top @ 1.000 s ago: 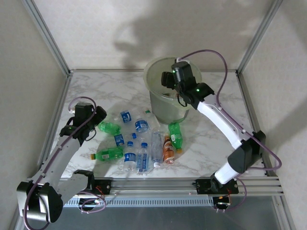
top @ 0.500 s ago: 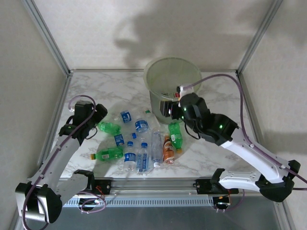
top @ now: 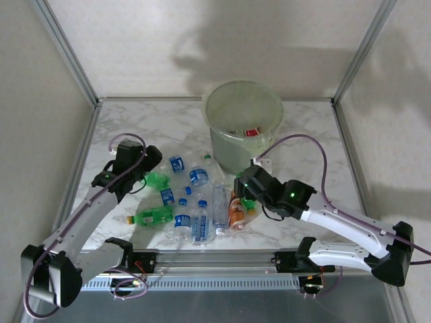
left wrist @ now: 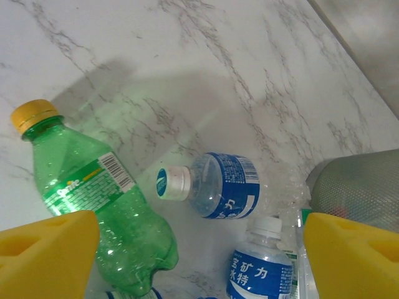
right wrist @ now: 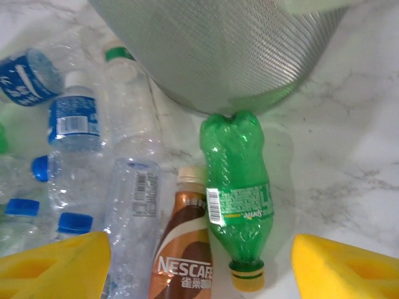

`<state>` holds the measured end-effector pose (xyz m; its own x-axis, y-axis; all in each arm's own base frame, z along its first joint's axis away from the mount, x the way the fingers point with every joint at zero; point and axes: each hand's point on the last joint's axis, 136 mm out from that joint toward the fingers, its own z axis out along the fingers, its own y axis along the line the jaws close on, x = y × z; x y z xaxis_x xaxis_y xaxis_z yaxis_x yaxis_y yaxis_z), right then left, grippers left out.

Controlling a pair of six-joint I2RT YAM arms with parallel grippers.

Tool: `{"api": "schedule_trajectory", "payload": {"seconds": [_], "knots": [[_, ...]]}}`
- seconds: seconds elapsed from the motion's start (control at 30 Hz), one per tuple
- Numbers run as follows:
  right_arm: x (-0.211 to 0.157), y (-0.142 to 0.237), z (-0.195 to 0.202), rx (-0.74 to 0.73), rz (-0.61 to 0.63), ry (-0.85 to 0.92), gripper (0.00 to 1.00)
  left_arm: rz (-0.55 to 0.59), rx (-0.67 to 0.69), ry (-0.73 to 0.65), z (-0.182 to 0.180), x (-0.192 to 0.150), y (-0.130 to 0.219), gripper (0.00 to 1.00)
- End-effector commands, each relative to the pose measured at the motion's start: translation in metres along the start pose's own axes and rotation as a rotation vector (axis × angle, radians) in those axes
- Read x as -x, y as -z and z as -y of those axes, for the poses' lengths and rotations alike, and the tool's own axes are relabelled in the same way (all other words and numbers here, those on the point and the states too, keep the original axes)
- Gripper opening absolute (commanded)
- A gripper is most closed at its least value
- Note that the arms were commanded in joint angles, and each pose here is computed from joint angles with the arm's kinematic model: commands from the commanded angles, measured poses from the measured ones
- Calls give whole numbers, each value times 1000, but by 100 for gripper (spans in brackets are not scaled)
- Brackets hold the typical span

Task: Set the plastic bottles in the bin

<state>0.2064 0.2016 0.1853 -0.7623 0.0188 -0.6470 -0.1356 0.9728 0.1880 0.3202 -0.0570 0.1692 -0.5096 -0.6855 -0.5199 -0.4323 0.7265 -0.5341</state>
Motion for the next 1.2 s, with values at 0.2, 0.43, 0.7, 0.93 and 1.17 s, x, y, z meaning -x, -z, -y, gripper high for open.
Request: {"api": "schedule_trajectory", "payload": {"seconds": [0.2,0.43,0.7,0.93,1.17], "knots": [[-31,-39,21,-50,-138,-118,76,60,-89,8,29,17,4,85],[-45,-70,27,-32,-190,-123,82,49,-107,-12,31,14,1,85],[-53,-101,39,-89,-229,-115,78,55,-132,-6,36,16,1,85],[-62,-119,46,-109,-273,-71,77,51,-127,17,28,10,-1,84],[-64,-129,52,-118,-285,-83,75,38,-134,24,28,5,-5,84]]}}
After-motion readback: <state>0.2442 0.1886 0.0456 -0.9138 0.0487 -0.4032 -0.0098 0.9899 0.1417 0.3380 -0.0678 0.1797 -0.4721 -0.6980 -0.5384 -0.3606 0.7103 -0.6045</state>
